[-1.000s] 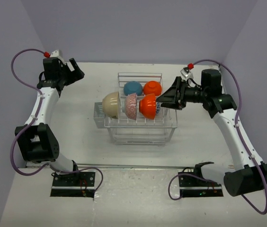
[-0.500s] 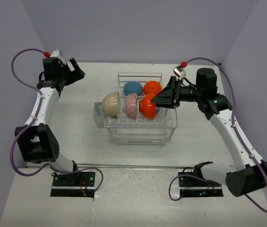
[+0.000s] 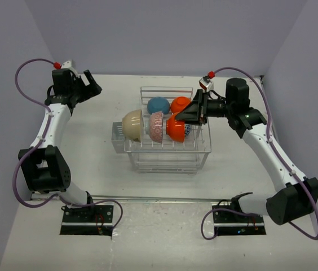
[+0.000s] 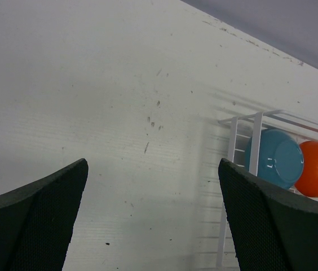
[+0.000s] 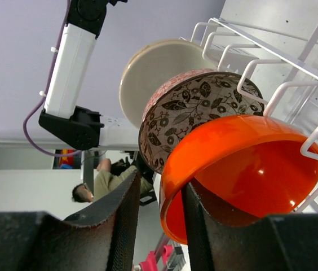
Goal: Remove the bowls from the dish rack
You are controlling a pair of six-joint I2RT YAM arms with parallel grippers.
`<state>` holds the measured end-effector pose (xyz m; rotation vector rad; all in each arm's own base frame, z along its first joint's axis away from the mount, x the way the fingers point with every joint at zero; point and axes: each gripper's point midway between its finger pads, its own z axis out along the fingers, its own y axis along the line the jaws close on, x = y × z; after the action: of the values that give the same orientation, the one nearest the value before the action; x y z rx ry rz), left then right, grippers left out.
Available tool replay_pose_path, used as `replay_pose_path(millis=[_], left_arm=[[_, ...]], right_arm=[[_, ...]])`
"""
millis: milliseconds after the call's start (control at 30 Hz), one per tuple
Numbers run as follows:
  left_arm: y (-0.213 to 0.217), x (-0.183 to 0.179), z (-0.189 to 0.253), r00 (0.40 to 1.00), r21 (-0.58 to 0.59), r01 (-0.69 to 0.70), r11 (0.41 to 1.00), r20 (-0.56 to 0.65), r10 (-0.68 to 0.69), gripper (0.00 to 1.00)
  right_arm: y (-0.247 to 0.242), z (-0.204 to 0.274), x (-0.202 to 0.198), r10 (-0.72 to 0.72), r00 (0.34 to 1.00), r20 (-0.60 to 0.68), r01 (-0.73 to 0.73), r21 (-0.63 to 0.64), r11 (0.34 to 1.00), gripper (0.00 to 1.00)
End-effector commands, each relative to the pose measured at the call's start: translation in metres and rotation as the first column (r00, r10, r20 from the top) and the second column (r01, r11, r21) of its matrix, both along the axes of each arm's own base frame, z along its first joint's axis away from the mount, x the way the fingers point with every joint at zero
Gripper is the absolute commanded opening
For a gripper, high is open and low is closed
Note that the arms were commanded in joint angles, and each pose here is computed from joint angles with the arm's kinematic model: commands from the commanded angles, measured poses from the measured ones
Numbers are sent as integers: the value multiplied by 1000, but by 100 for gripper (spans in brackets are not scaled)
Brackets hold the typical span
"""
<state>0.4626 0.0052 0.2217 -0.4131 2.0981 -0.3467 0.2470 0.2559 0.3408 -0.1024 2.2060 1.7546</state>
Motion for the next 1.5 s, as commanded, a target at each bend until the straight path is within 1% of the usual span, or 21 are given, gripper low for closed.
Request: replay_pose_path(millis=[0, 33, 167, 333, 433, 467, 533, 600, 633, 800, 867, 900, 1000, 1200, 1233, 1300, 1333, 1367, 1400, 1433, 1467], left_arm=[[3, 5, 17, 999, 31, 17, 999, 40, -18, 97], [4, 5, 17, 999, 39, 16, 999, 41, -18, 97], [7, 6, 23, 999, 60, 6, 998, 51, -9, 97], [7, 7, 30, 998, 65, 5, 998, 61, -9, 97], [8, 7, 32, 998, 66, 5, 998, 68, -10, 97], [8, 6, 31, 998, 68, 6, 998, 65, -11, 97], [8, 6, 32, 998, 69, 7, 998, 65, -12, 97], [7, 6, 31, 998, 69, 9, 998, 63, -13, 97], [8, 6, 30, 998, 69, 6, 998, 62, -10, 97], [7, 7, 28, 998, 66, 12, 998, 57, -15, 97], [6, 7, 28, 998, 65, 14, 998, 58, -18, 97], [7, 7, 28, 998, 64, 14, 998, 56, -18, 97], [6, 7, 28, 998, 62, 16, 998, 58, -20, 97], [5, 6, 26, 998, 63, 21, 998, 53, -24, 97], [6, 6, 27, 998, 63, 19, 998, 55, -23, 97], [5, 6, 24, 998, 61, 20, 998, 52, -23, 97], [6, 6, 24, 998, 60, 18, 998, 52, -21, 97], [6, 6, 22, 999, 59, 18, 998, 49, -21, 97], [5, 7, 21, 999, 58, 19, 998, 49, -22, 97], [5, 8, 21, 999, 57, 18, 998, 50, -21, 97], [6, 9, 20, 999, 55, 16, 998, 47, -19, 97]], right_arm=[[4, 11, -4, 32, 999, 21, -33, 42, 999, 35], [4, 12, -3, 30, 999, 21, -31, 48, 998, 32], [4, 6, -5, 33, 999, -3, -33, 49, 998, 27], [4, -2, -6, 31, 999, -30, -30, 51, 998, 26], [4, -3, -6, 29, 999, -39, -26, 58, 998, 18], [4, -2, -6, 27, 999, -36, -25, 59, 998, 13], [4, 0, -7, 34, 999, -40, -31, 69, 997, 10], [4, 1, -9, 40, 998, -45, -37, 75, 997, 2], [4, 4, -9, 42, 998, -47, -38, 82, 996, 0], [4, 23, -17, 66, 997, -26, -63, 125, 990, 0], [4, 35, -20, 68, 997, -46, -60, 158, 986, 0], [4, 38, -21, 76, 997, -12, -73, 167, 983, 0], [4, 51, -23, 85, 996, -28, -77, 208, 975, 0], [1, 71, -32, 80, 997, 7, -80, 243, 967, 0], [-1, 75, -36, 79, 997, 3, -77, 240, 968, 0], [-4, 91, -40, 67, 995, 71, -83, 237, 968, 0], [-6, 92, -40, 52, 998, 47, -61, 216, 974, 0], [-12, 110, -38, 19, 996, 91, -38, 210, 977, 0], [-17, 112, -33, -5, 992, 130, -21, 191, 981, 0], [-21, 113, -28, -26, 993, 113, 6, 176, 984, 0], [-31, 119, -11, -76, 984, 159, 50, 157, 986, 0]])
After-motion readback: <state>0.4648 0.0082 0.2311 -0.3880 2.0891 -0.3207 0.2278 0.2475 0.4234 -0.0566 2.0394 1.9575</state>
